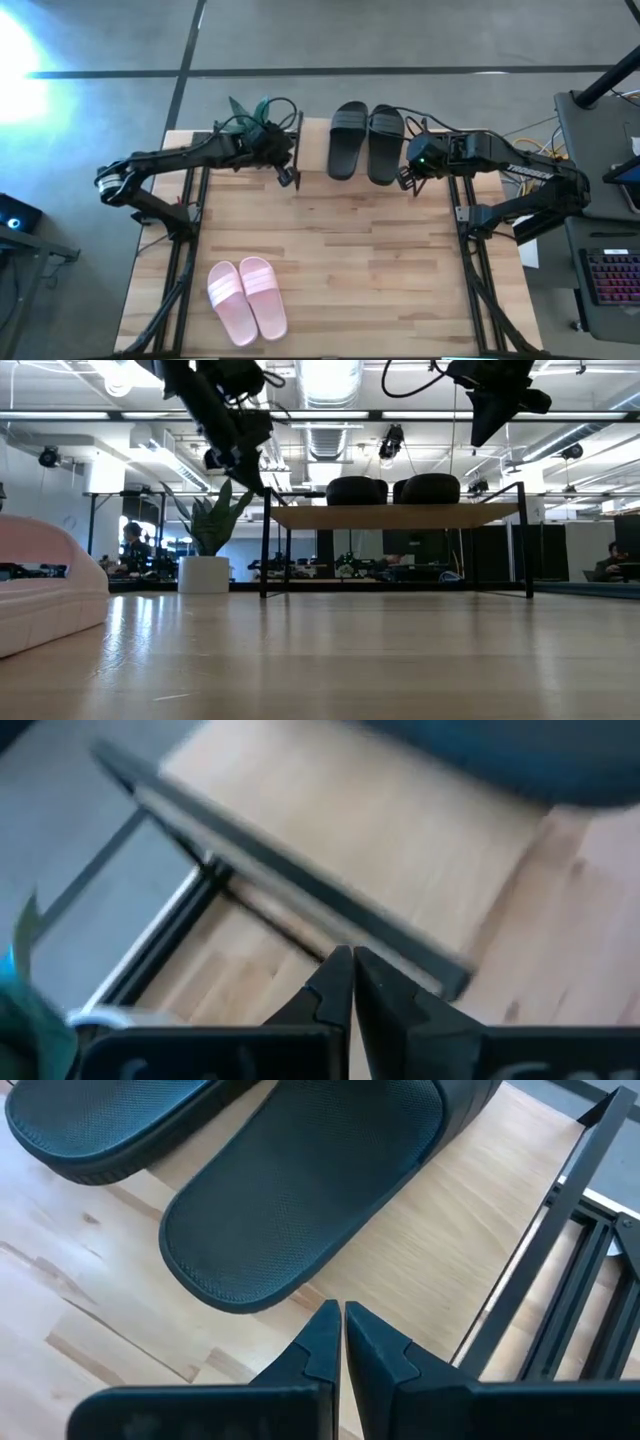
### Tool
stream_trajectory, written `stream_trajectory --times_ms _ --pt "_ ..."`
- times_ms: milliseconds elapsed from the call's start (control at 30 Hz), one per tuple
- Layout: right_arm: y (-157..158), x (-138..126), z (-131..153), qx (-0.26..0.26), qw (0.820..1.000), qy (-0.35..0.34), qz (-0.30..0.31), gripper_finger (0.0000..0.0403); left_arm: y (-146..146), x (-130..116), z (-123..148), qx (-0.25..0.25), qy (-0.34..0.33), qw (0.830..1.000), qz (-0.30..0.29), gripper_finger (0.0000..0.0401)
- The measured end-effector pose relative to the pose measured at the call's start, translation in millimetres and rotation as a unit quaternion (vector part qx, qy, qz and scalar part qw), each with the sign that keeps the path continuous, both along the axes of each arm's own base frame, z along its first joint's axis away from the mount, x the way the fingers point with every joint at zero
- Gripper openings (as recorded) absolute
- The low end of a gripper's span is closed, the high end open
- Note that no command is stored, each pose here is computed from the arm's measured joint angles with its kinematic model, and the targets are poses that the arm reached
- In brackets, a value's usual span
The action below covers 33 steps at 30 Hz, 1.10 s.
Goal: Pick and place slides into the shelf
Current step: Adjust the shelf, then put the left pink slipper under the shelf
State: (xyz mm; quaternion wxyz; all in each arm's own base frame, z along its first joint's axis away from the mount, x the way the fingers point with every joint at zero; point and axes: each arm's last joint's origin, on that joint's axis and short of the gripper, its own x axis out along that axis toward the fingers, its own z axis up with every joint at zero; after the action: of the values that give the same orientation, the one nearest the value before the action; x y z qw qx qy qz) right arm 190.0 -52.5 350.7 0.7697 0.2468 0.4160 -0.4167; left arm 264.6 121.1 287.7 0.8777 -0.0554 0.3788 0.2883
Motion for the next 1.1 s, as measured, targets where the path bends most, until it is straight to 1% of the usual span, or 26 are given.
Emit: stream_trajectory --times_ms 67,333,433,567,667,800,900,967,1033,1100 --pt "0 0 0 0.0 1.0 0.001 0.0 0.0011 0 0 -6 -0.001 0.007 1.0 -0.007 0.0" --pt "0 -1 0 -0.011 1.0 0.007 -0.005 0.0011 2 1 -10 -0.034 -0.018 0.998 -0.05 0.0" --pt "-1 -2 0 -0.013 1.0 0.011 -0.007 0.0011 0 1 -10 -0.049 -0.025 0.996 -0.072 0.0" --pt "-1 -3 -1 -0.016 1.0 0.016 -0.009 0.0011 -3 2 -10 -0.082 -0.038 0.99 -0.109 0.0" --pt "-1 -3 0 -0.02 1.0 0.017 -0.011 0.0011 -5 -1 -11 -0.094 -0.028 0.989 -0.112 0.0" --pt "-1 -3 -1 -0.019 1.0 0.022 -0.011 0.0011 -11 -15 -6 -0.106 -0.001 0.988 -0.112 0.0" --pt "0 -6 -2 -0.015 0.999 0.033 -0.015 0.0011 -21 -35 4 -0.123 0.02 0.987 -0.104 0.0" --pt "0 -6 -2 -0.015 0.999 0.035 -0.016 0.0011 -30 -49 15 -0.129 0.011 0.987 -0.092 0.0" --pt "0 -6 -2 -0.016 0.999 0.034 -0.015 0.0011 -43 -66 27 -0.116 0.009 0.99 -0.084 0.0" --pt "-1 -4 -2 -0.02 0.999 0.033 -0.007 0.0011 -58 -82 37 -0.08 0.023 0.994 -0.077 0.0"
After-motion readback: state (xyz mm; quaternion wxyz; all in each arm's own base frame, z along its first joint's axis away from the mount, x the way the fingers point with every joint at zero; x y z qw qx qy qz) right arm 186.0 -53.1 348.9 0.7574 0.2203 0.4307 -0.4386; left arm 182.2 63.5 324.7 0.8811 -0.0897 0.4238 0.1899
